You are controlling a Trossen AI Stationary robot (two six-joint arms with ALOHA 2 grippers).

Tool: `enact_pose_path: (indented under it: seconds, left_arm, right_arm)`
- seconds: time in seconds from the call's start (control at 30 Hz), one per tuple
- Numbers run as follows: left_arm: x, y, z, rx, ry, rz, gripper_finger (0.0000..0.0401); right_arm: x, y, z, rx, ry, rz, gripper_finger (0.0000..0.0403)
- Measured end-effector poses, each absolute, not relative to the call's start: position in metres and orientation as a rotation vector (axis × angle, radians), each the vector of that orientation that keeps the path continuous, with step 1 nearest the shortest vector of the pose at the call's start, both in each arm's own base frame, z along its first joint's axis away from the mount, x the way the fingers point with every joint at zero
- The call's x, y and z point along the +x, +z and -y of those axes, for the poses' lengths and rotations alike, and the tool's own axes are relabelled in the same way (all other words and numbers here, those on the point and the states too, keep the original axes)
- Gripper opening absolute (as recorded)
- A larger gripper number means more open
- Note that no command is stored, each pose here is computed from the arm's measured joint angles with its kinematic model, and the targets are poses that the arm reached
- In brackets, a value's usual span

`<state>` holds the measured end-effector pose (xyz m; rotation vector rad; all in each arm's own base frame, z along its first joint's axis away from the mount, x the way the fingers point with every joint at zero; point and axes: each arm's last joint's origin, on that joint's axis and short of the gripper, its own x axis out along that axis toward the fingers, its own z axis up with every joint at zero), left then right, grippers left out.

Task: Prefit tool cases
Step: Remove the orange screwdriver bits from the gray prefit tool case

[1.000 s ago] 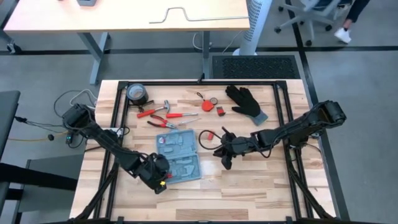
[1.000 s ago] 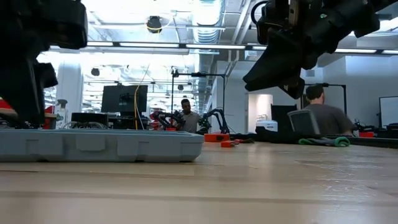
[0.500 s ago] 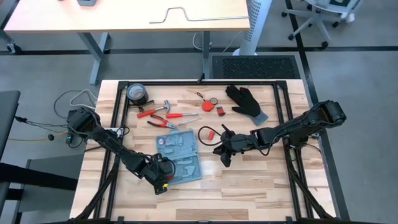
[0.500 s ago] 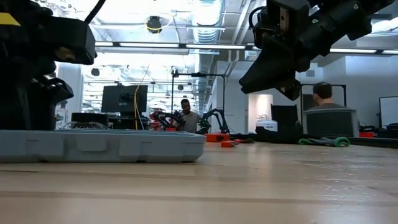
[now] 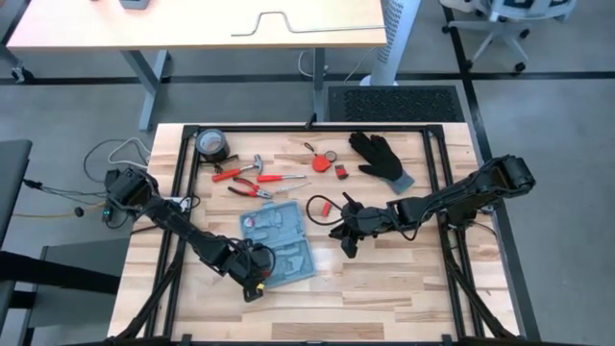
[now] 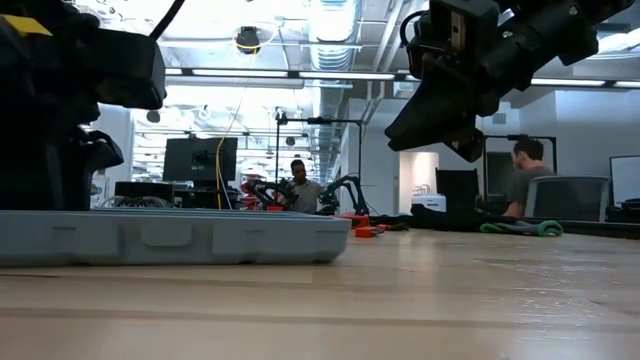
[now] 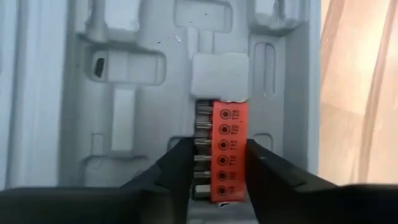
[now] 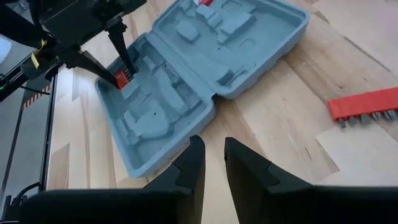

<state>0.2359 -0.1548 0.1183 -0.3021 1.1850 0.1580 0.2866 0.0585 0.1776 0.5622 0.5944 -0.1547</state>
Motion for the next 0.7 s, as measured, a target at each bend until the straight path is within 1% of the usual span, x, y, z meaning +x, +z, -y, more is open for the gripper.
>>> enact_pose_path:
  seconds: [0.1, 0.13, 0.23, 0.37, 0.53, 0.7]
  left_arm:
    - [0.239, 0.119, 0.151, -0.329, 0.165, -1.191, 0.009]
    - [0.24, 0.119, 0.15, -0.336, 0.17, -1.191, 0.0087]
    - [0.245, 0.122, 0.148, -0.325, 0.192, -1.176, 0.0087]
    - [0.254, 0.129, 0.147, -0.259, 0.226, -1.123, 0.0087]
    - [0.263, 0.135, 0.141, -0.226, 0.23, -1.086, 0.0087]
    - [0.27, 0.136, 0.132, -0.215, 0.229, -1.068, 0.0087]
  right_arm:
    - [0.287, 0.178, -0.059, 0.562, -0.155, -0.594, 0.0073]
    - [0.287, 0.178, -0.059, 0.562, -0.154, -0.594, 0.0073]
    - [0.287, 0.178, -0.06, 0.562, -0.147, -0.591, 0.0073]
    - [0.287, 0.18, -0.064, 0.566, -0.124, -0.567, 0.0073]
    - [0.305, 0.171, -0.071, 0.593, -0.039, -0.506, 0.0072]
    - [0.339, 0.147, -0.08, 0.581, 0.006, -0.626, 0.007]
